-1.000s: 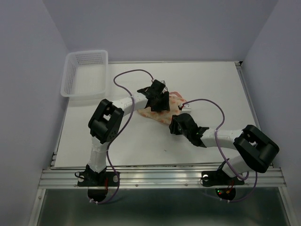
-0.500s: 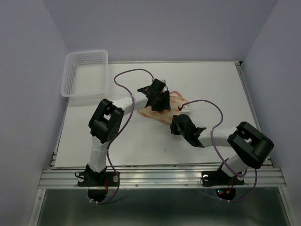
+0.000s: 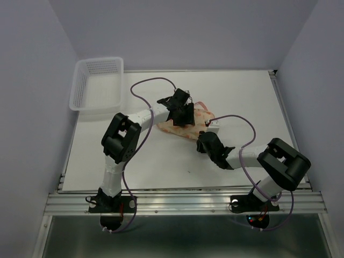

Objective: Unzip the laundry bag and remove the bra

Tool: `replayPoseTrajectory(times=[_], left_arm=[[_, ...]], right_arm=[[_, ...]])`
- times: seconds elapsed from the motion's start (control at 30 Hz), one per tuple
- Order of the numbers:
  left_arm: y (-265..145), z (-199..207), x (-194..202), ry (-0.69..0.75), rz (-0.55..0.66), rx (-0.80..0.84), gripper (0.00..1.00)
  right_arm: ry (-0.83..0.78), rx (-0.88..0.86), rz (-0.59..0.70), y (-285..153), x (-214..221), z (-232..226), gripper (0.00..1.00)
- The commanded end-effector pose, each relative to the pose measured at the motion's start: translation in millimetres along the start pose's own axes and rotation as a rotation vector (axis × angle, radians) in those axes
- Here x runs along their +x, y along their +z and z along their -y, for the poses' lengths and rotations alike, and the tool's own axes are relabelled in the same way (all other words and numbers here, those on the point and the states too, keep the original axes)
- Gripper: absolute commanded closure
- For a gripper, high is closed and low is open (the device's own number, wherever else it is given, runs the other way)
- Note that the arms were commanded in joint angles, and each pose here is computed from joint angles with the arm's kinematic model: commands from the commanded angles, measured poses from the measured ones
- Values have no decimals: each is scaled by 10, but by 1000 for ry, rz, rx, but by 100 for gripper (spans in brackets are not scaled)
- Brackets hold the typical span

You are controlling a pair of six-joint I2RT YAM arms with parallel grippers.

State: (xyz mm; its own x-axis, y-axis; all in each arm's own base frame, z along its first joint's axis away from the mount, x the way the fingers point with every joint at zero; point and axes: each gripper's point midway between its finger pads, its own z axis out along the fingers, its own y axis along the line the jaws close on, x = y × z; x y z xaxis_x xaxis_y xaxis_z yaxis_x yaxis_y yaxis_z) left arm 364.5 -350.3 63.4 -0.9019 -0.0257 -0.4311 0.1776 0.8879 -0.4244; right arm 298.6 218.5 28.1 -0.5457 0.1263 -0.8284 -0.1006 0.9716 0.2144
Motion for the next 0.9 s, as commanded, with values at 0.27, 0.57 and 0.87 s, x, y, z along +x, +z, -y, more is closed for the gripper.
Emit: replayPoseTrajectory(times=[0.27, 0.57, 0.87], left_arm=[[-103, 65, -53, 29, -7, -7, 34], [-145, 45, -57, 35, -6, -21, 35], [-369, 102, -311, 63, 90, -34, 35]], right_arm=[[-22, -1, 98, 137, -156, -68, 77], [-66, 5, 126, 155, -244, -73, 99], [-135, -47, 146, -168, -470, -73, 99]])
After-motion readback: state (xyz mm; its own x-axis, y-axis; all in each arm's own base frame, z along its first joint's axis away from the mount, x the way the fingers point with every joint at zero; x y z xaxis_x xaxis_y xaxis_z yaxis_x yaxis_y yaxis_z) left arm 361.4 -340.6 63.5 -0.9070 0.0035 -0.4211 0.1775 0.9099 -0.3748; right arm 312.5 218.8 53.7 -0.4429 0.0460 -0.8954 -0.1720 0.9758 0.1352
